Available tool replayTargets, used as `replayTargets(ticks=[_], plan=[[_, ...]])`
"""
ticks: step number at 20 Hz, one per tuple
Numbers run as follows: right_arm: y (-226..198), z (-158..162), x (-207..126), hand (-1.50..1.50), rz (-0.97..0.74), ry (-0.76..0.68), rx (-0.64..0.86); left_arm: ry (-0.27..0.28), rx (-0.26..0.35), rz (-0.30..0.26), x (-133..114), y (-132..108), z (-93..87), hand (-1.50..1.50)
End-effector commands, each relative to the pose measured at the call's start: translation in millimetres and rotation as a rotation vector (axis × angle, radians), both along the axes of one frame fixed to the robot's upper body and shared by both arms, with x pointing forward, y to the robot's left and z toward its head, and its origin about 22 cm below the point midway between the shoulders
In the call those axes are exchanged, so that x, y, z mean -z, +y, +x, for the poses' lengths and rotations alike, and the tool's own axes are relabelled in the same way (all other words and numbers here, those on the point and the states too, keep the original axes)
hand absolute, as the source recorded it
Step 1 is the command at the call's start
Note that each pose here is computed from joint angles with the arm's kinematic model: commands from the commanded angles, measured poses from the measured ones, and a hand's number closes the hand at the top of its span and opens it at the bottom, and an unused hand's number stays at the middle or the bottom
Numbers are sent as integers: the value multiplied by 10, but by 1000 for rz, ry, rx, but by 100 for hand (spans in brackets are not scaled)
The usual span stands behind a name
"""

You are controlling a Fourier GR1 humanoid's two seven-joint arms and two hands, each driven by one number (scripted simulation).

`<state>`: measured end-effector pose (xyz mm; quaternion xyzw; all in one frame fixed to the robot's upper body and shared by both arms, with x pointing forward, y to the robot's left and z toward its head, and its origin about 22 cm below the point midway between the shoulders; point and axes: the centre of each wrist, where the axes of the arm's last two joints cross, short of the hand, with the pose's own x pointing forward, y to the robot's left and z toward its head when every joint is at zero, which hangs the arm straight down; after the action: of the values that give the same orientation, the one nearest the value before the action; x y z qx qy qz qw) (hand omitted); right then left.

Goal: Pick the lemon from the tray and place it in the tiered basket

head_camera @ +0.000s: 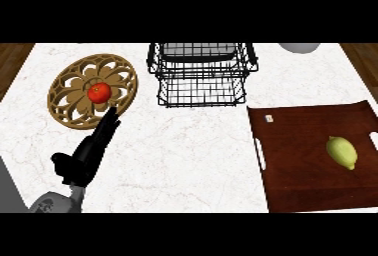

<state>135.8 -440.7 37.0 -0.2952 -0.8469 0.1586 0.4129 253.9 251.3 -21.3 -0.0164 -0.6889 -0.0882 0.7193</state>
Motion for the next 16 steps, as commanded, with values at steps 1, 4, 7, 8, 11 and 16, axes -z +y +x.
replayTargets(ticks=[1, 4, 7, 8, 11, 16], plan=[[-280, -445, -272, -150, -320, 194, 151, -2, -14, 12, -20, 31, 3, 0], [-226, -592, -349, -150, -444, 297, 232, -3, 1, 12, -19, 66, -14, 0], [102, -788, -407, -150, -477, 350, 236, -8, 12, 19, 17, -142, 40, 0], [251, -674, -404, -150, -465, 349, 266, -12, 38, -5, -150, -105, -32, 0], [598, -765, -352, -150, -443, 366, 279, -20, 29, 3, -217, -173, 207, 0], [621, -625, -11, -150, -428, 374, 319, -4, 33, -11, 62, -241, 76, 0]])
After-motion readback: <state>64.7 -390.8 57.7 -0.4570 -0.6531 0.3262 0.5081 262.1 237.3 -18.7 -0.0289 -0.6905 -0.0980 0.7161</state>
